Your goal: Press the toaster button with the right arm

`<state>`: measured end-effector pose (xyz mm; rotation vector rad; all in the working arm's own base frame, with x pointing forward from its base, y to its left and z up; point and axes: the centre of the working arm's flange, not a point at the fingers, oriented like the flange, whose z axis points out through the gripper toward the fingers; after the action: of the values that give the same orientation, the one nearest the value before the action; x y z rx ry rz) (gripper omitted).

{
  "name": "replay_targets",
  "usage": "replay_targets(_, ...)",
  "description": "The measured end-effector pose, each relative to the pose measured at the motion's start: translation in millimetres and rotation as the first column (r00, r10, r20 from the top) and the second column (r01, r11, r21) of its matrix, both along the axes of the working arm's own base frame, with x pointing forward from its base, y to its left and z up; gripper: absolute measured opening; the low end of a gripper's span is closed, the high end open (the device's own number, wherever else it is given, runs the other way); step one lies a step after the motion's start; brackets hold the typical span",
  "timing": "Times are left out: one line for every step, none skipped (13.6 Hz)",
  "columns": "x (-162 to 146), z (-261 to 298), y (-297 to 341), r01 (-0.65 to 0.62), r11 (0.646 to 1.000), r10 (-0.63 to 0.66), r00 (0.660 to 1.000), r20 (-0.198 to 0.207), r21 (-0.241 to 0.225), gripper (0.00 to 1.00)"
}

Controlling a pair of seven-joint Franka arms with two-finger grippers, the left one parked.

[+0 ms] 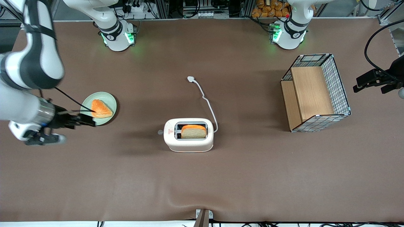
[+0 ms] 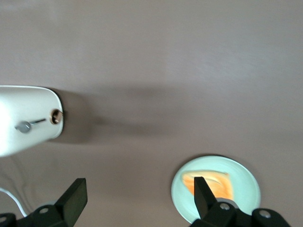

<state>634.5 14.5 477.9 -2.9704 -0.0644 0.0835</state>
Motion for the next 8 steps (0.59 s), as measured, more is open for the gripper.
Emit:
replay_targets(-10.5,8.7,-14.4,0.000,1.000,0.000,1.000,-0.007,-0.013,1.00)
replay_targets(-20.6,20.4,-22.9,-0.004,0.999,0.004,1.000,-0.013,-0.033,1.00)
replay_targets(-29.3,34.3,-26.0,-0.011,0.998,0.011,1.000,-0.008,-0.054,1.00)
replay_targets(-37.1,48.0,-26.6,-0.018,0.997,0.018,1.000,-0.002,-0.069,1.00)
replay_targets(-44.8,61.2,-27.0,-0.020,0.997,0.021,1.000,0.003,-0.079,1.00)
replay_targets(-52.4,72.6,-27.9,-0.015,0.997,0.015,1.000,0.004,-0.082,1.00)
replay_targets(-60.0,82.1,-29.0,-0.005,0.997,0.004,1.000,-0.003,-0.082,1.00)
replay_targets(-67.6,89.9,-30.3,0.011,0.996,-0.013,1.000,-0.016,-0.084,1.00)
